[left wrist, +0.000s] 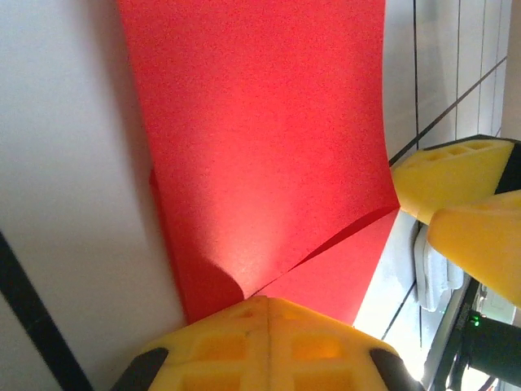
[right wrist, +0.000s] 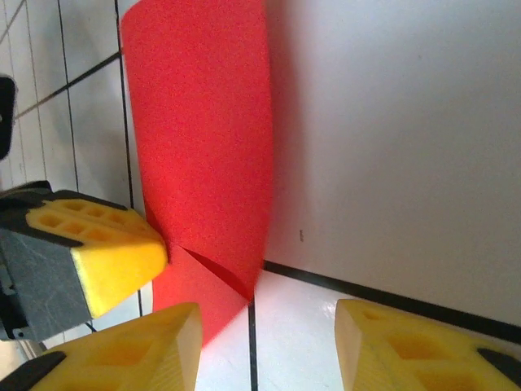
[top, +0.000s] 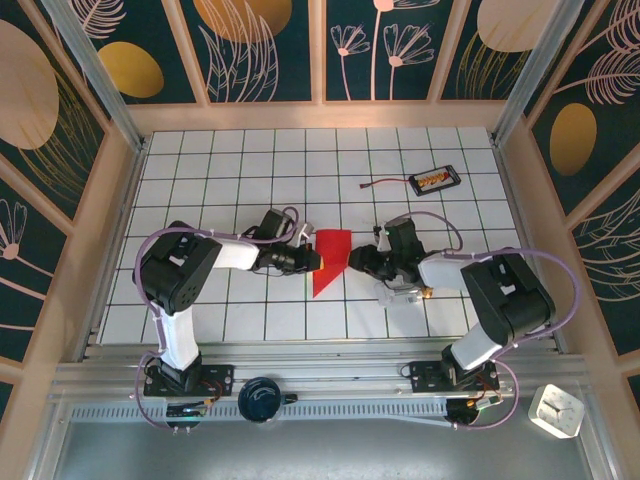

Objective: Fold a paper plane with a square sheet of paper (pick it up from the middle)
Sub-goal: Fold the wing for the fifth time at the center of the table.

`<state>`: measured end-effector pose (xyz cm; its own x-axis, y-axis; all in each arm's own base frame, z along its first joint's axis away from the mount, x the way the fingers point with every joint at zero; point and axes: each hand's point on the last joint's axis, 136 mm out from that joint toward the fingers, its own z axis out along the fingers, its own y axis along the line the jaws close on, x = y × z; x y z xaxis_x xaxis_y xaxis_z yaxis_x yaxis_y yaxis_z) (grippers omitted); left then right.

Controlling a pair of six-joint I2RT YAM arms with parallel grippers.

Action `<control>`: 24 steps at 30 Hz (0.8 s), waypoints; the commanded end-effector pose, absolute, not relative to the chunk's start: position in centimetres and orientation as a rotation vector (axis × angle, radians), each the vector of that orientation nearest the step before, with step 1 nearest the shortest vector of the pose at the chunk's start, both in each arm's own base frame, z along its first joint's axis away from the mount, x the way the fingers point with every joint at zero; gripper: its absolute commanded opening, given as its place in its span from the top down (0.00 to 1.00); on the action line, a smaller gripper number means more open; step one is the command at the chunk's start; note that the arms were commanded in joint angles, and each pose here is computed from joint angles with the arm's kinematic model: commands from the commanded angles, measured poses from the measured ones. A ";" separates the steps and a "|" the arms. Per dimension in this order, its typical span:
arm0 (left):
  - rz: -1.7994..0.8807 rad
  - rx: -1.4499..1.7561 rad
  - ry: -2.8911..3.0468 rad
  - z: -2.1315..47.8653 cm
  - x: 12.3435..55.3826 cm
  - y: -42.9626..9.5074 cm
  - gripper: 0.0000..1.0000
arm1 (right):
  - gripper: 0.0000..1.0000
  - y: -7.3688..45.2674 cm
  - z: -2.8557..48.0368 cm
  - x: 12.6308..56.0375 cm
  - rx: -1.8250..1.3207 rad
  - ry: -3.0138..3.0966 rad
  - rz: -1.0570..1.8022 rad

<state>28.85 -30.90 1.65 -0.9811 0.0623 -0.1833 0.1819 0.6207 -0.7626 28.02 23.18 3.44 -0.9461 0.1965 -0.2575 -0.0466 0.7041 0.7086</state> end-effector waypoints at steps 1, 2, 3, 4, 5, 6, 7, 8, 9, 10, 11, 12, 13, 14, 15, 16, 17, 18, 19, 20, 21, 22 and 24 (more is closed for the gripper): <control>-1.272 0.195 2.791 0.3 26.9 -29.7 1.00 | 0.57 25.2 4.5 28.4 0.077 2.558 1.196; -1.274 0.197 2.790 0.3 26.9 -29.8 1.00 | 0.60 25.4 4.4 28.5 0.075 2.558 1.198; -1.274 0.199 2.787 0.4 27.0 -29.8 1.00 | 0.65 25.5 4.3 28.6 0.079 2.562 1.199; -1.274 0.195 2.786 0.4 27.0 -29.8 1.00 | 0.70 25.7 4.3 28.7 0.081 2.561 1.204; -1.274 0.197 2.785 0.4 27.1 -29.8 1.00 | 0.75 25.8 4.2 28.7 0.079 2.561 1.212; -1.274 0.196 2.782 0.5 27.1 -29.9 1.00 | 0.79 25.9 4.3 28.7 0.080 2.561 1.218; -1.274 0.196 2.778 0.6 27.2 -29.9 0.99 | 0.82 26.0 4.2 28.6 0.085 2.565 1.222; -1.272 0.195 2.776 0.6 27.3 -29.9 0.99 | 0.85 26.1 4.3 28.6 0.088 2.561 1.226; -1.272 0.193 2.770 0.8 27.4 -29.9 0.99 | 0.89 26.1 4.3 28.6 0.100 2.561 1.225; -1.269 0.196 2.760 0.9 27.6 -30.0 0.97 | 0.92 26.1 4.5 28.6 0.114 2.560 1.227; -1.263 0.197 2.750 1.1 27.7 -29.9 0.96 | 0.94 26.0 4.6 28.6 0.131 2.558 1.228; -1.253 0.203 2.737 1.3 27.8 -29.9 0.94 | 0.96 26.0 4.6 28.6 0.159 2.561 1.232; -1.237 0.211 2.721 1.6 28.0 -29.9 0.93 | 0.97 26.0 4.9 28.5 0.188 2.559 1.243; -1.219 0.220 2.703 1.9 28.2 -29.8 0.91 | 0.98 26.0 5.1 28.5 0.217 2.555 1.254; -1.197 0.228 2.682 2.3 28.4 -29.6 0.88 | 0.98 26.0 5.3 28.3 0.250 2.553 1.267; -1.175 0.245 2.661 2.7 28.6 -29.6 0.85 | 0.98 26.1 5.6 28.3 0.280 2.549 1.275; -1.156 0.264 2.640 3.1 28.6 -29.6 0.82 | 0.99 26.1 5.9 28.2 0.302 2.545 1.278; -1.135 0.285 2.616 3.6 28.6 -29.7 0.78 | 0.99 26.1 6.0 28.1 0.334 2.547 1.272; -1.109 0.306 2.589 4.1 28.6 -29.8 0.74 | 0.99 25.9 6.2 28.2 0.375 2.542 1.270; -1.089 0.327 2.563 4.6 28.5 -29.9 0.72 | 0.99 26.5 6.3 27.7 0.380 2.548 1.277; -1.060 0.345 2.527 5.4 28.5 -29.9 0.69 | 0.99 26.7 6.5 27.5 0.404 2.550 1.278; -1.023 0.368 2.495 6.0 28.5 -29.9 0.67 | 0.99 26.8 6.4 27.4 0.433 2.554 1.276; -0.956 0.408 2.436 6.8 28.2 -29.8 0.65 | 1.00 27.0 6.4 27.0 0.483 2.562 1.283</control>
